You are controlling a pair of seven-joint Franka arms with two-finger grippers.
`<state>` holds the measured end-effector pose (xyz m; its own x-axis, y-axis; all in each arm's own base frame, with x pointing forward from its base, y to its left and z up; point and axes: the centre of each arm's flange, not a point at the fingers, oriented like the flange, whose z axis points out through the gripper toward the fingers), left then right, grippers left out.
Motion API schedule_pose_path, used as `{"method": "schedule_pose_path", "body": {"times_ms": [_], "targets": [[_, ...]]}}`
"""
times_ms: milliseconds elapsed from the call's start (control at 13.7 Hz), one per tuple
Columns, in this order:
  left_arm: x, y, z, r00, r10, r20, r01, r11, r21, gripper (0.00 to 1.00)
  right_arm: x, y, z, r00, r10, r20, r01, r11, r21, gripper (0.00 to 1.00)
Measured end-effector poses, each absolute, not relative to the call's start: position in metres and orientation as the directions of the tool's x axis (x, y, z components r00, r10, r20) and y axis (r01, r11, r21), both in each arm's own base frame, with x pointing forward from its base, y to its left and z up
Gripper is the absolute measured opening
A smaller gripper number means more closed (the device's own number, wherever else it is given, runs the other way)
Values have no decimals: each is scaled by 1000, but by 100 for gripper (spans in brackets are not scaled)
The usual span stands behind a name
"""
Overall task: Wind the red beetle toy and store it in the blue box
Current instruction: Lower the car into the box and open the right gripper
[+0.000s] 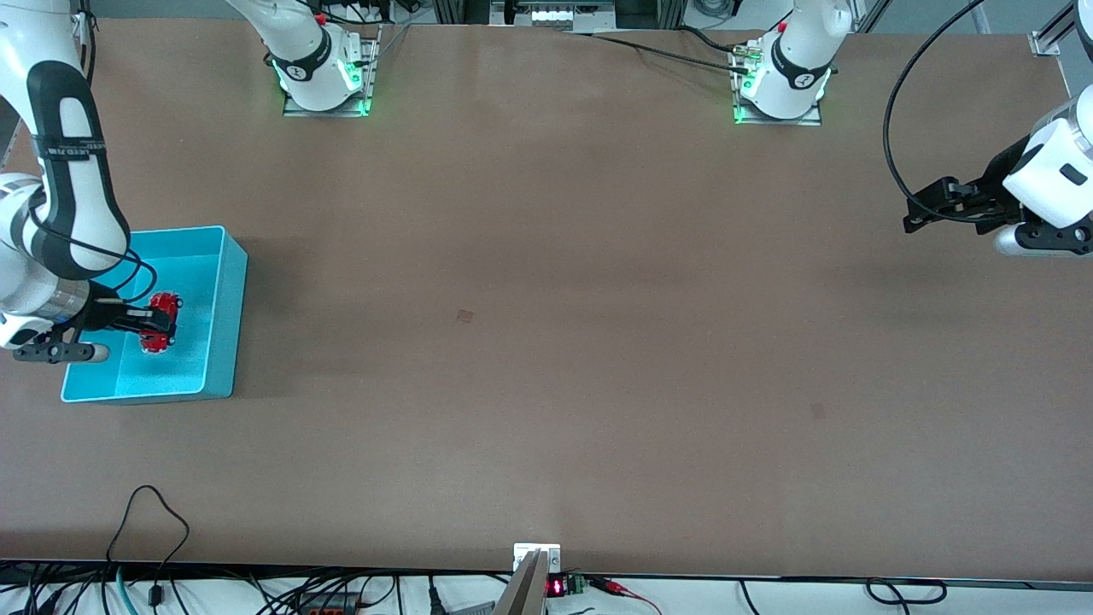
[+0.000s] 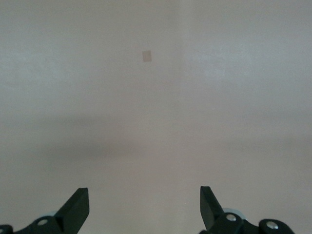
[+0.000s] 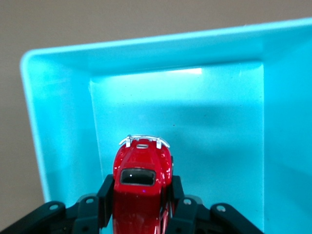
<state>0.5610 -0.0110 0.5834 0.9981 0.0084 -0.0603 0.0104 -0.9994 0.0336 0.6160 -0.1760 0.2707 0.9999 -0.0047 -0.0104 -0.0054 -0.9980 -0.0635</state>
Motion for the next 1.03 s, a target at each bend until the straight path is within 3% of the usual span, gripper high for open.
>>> {"method": "schedule_pose_path", "body": {"times_ms": [806,1025], "targets": [[561,-11,583,998,8,-60,10,-999,34,100,597,-187,190,998,58,-12,58,-998,-18,49],[561,-11,583,998,8,-60,10,-999,34,100,597,-187,190,998,56,-8,56,-998,-20,49]]}}
